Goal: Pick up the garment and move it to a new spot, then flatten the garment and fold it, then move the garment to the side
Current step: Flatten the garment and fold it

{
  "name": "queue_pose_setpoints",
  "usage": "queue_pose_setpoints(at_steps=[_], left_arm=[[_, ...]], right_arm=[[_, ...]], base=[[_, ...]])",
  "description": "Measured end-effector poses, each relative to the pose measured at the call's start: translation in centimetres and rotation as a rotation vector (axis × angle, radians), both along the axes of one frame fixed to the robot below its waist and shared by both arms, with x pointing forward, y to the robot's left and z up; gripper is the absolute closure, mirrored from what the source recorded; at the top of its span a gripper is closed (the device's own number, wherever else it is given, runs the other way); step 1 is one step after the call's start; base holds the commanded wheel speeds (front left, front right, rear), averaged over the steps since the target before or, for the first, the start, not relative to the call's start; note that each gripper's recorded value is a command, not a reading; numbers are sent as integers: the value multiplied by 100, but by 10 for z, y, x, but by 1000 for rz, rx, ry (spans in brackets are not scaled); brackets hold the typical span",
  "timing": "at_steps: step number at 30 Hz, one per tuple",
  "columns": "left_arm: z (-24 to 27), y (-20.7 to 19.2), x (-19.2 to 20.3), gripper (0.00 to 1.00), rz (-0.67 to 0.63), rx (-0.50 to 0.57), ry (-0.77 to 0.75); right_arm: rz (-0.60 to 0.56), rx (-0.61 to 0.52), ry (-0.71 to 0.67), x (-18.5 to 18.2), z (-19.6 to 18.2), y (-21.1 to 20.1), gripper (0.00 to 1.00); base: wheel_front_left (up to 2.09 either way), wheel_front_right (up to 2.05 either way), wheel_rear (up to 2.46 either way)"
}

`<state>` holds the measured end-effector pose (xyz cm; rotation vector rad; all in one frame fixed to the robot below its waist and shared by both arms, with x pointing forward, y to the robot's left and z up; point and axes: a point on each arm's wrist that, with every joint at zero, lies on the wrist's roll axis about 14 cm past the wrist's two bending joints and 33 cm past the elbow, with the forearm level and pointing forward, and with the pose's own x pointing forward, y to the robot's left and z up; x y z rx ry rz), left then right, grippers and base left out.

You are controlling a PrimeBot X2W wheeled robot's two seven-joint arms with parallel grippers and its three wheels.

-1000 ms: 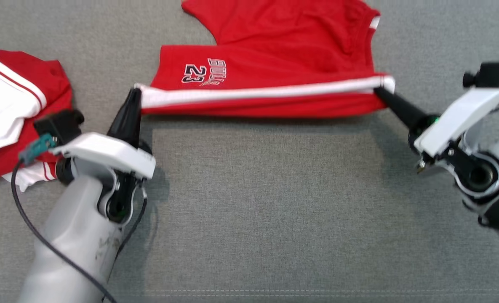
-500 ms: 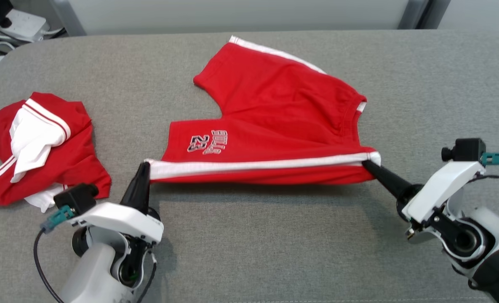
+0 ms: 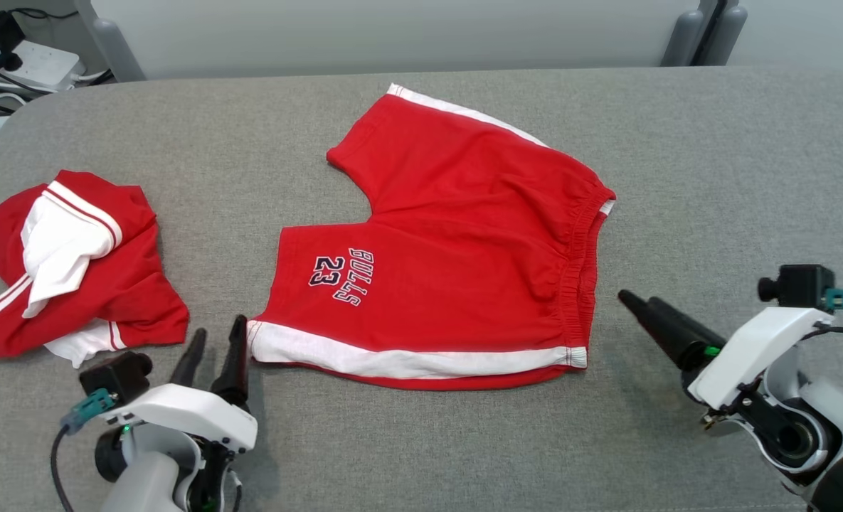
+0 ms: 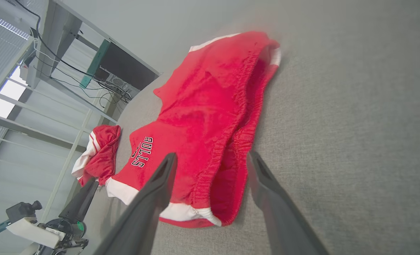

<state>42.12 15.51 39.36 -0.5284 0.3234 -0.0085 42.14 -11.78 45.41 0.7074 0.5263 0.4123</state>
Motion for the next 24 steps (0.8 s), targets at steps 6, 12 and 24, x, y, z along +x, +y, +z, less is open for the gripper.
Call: queue_pose_setpoints(at_steps=[6, 12, 24], left_arm=[[29, 16, 5, 0, 26, 108, -101], [51, 21, -1, 0, 37, 199, -175], [87, 27, -21, 0, 46, 341, -296]], right_arm=[[-78, -96, -158, 8, 14, -21, 0], [-110, -194, -274, 14, 26, -31, 0], [-248, -349, -535, 10, 73, -53, 0]], base=[[0, 0, 0], [0, 0, 0], [0, 0, 0]])
